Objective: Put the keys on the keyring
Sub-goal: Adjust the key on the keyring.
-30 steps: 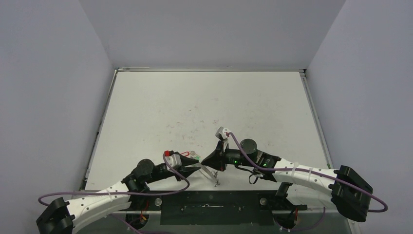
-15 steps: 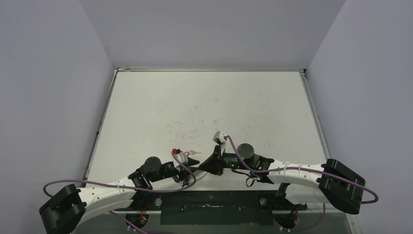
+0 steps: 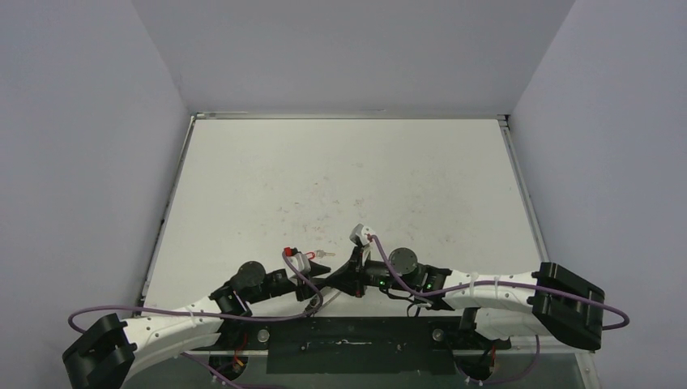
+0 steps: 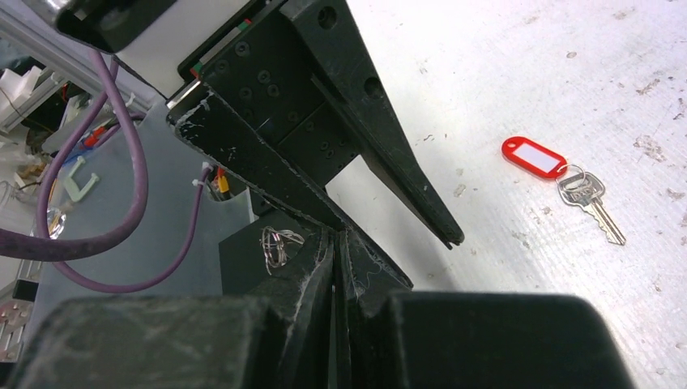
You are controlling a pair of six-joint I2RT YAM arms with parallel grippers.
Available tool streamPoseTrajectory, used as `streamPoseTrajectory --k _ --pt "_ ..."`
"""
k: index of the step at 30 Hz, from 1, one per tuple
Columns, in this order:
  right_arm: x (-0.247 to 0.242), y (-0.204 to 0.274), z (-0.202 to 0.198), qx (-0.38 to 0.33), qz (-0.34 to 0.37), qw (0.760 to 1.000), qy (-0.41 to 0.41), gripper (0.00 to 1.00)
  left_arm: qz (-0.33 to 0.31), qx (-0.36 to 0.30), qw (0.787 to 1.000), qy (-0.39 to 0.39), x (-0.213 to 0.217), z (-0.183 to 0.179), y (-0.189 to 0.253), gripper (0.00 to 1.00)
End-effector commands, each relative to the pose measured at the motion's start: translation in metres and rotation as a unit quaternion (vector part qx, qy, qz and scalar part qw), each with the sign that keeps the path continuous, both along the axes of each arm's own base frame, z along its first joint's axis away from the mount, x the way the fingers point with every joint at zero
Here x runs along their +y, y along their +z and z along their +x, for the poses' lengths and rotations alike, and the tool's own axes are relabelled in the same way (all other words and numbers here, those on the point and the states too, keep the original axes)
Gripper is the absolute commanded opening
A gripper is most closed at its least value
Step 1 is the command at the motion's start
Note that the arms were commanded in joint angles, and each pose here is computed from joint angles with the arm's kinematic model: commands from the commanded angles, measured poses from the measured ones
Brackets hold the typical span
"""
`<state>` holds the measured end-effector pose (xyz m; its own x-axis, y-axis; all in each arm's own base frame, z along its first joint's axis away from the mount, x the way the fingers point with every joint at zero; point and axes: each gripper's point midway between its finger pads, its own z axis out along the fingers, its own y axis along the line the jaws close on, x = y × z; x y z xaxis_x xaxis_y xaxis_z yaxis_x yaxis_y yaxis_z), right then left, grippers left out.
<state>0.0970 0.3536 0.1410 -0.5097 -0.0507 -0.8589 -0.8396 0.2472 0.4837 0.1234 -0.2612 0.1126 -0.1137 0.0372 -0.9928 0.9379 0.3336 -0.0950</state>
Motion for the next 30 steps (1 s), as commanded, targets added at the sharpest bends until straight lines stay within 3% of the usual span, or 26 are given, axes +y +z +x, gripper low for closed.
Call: streamPoseTrajectory --k 1,16,20,25,30 --pt "0.015 0.031 0.006 -0.030 0.040 0.999 -0.013 0.00 -0.011 0.006 1.000 -0.013 0.002 -0.010 -0.005 0.30" --pt "0.016 0.021 0.006 -0.019 0.052 0.998 -0.023 0.00 -0.007 0.020 1.000 0.001 0.004 -0.008 -0.009 0.30" --pt "0.011 0.018 0.009 -0.019 0.047 0.998 -0.038 0.00 0.005 0.068 0.996 0.063 0.016 0.004 -0.014 0.34" --pt "-0.003 0.025 0.013 -0.033 0.029 0.997 -0.061 0.00 0.025 0.138 0.976 0.168 0.042 0.019 -0.005 0.41" --pt "-0.013 0.028 0.015 -0.045 0.007 0.996 -0.073 0.00 0.009 0.177 0.965 0.194 0.055 0.014 0.005 0.49"
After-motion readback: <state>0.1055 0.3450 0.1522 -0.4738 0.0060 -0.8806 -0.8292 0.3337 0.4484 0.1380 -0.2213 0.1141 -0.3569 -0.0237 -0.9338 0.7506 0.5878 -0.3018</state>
